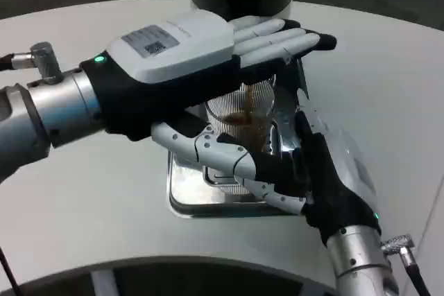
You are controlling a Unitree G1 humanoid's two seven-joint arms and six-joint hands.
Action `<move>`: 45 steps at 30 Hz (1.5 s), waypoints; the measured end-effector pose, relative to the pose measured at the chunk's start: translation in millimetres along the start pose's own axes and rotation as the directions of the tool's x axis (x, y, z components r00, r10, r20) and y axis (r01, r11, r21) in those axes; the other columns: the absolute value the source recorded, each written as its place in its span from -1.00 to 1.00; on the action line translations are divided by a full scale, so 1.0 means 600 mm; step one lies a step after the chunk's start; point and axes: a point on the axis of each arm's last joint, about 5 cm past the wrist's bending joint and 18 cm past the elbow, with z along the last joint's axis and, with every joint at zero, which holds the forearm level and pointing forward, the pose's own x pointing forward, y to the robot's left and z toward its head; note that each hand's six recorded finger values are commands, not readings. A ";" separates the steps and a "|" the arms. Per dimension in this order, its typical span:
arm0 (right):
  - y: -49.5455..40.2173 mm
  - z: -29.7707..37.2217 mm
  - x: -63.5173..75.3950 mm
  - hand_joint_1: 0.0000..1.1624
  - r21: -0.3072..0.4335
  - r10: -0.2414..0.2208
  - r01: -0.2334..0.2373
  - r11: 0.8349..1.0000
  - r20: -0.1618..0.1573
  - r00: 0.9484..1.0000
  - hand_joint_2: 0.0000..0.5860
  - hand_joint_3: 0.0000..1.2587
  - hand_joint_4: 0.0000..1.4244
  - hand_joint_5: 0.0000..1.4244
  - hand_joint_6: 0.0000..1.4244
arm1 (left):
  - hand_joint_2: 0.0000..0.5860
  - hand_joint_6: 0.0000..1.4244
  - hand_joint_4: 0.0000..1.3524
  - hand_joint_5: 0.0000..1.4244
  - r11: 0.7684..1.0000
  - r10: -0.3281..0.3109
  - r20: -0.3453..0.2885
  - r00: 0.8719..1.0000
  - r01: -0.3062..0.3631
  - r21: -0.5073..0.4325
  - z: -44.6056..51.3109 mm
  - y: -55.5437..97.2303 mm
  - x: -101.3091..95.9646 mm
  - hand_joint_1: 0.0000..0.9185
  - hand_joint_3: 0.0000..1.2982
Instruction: Grasp the cup under the faucet to collect the drink, then remove the cup.
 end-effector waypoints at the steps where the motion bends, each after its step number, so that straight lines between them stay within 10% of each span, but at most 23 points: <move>1: 0.002 0.000 0.003 0.24 0.003 -0.003 0.003 1.000 -0.001 1.000 -0.37 -1.00 -1.00 -1.00 -1.00 | -0.52 -1.00 -1.00 -1.00 1.000 0.001 -0.001 1.000 -0.001 0.000 0.000 0.000 0.000 -1.00 -1.00; 45: 0.059 0.009 0.062 0.25 0.105 -0.038 0.042 0.994 -0.040 0.998 -0.36 -1.00 -1.00 -1.00 -1.00 | -0.53 -1.00 -1.00 -1.00 1.000 -0.013 -0.009 1.000 0.013 0.013 0.004 0.001 -0.008 -1.00 -1.00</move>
